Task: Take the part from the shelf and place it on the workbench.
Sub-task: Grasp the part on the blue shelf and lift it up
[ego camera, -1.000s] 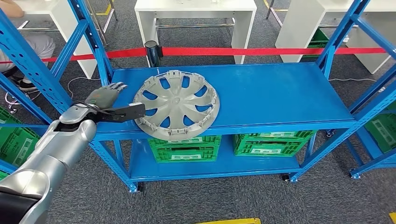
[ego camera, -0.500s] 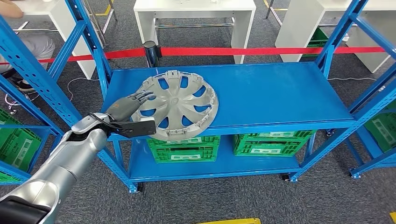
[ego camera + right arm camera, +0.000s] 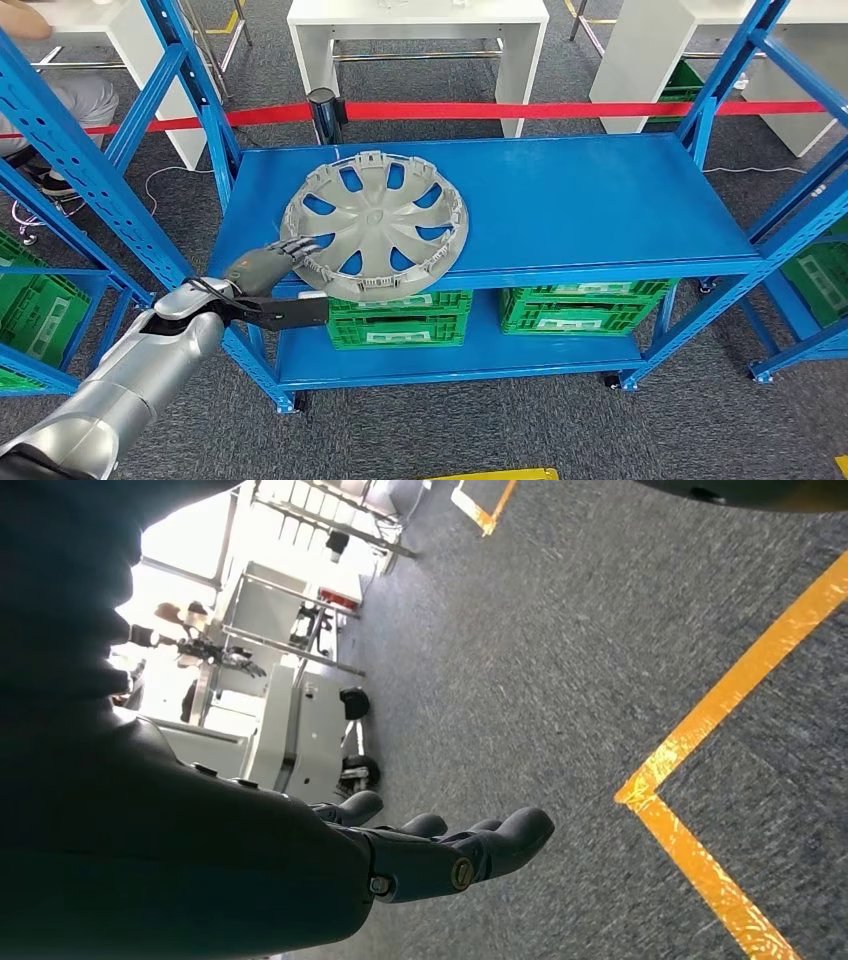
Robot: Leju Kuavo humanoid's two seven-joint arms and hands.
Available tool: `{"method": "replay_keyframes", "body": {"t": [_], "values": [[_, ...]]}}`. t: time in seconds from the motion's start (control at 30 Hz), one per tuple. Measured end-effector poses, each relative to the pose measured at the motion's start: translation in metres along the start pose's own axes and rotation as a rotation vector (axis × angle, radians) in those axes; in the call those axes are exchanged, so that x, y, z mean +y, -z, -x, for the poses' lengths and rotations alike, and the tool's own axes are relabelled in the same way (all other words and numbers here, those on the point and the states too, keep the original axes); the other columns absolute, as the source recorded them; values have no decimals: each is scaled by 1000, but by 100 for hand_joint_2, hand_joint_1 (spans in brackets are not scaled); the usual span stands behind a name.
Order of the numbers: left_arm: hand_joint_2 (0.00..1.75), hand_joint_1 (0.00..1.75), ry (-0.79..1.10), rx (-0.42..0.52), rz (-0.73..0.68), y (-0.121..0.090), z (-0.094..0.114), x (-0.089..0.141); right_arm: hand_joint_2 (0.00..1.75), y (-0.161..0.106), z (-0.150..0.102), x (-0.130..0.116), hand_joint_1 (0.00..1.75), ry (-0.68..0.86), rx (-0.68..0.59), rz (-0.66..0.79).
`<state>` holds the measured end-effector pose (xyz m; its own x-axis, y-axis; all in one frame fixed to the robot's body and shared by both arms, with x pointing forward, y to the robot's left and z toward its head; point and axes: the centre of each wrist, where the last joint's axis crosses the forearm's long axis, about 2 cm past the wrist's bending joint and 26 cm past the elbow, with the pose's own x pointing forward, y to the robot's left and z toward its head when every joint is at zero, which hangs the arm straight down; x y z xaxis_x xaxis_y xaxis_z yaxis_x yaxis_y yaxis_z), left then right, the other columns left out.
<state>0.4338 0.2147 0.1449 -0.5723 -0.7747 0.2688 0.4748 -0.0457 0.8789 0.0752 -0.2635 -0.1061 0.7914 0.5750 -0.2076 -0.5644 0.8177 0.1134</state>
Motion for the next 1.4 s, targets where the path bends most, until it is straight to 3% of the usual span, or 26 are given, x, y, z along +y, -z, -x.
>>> {"method": "replay_keyframes", "body": {"t": [0.23, 1.4], "values": [[175, 0, 51, 43, 85, -3, 4, -19, 175, -2, -3, -3, 0, -4, -4, 8], [175, 0, 75, 65, 113, -4, 6, -22, 175, -4, -7, -7, 0, -18, -8, 23]]}}
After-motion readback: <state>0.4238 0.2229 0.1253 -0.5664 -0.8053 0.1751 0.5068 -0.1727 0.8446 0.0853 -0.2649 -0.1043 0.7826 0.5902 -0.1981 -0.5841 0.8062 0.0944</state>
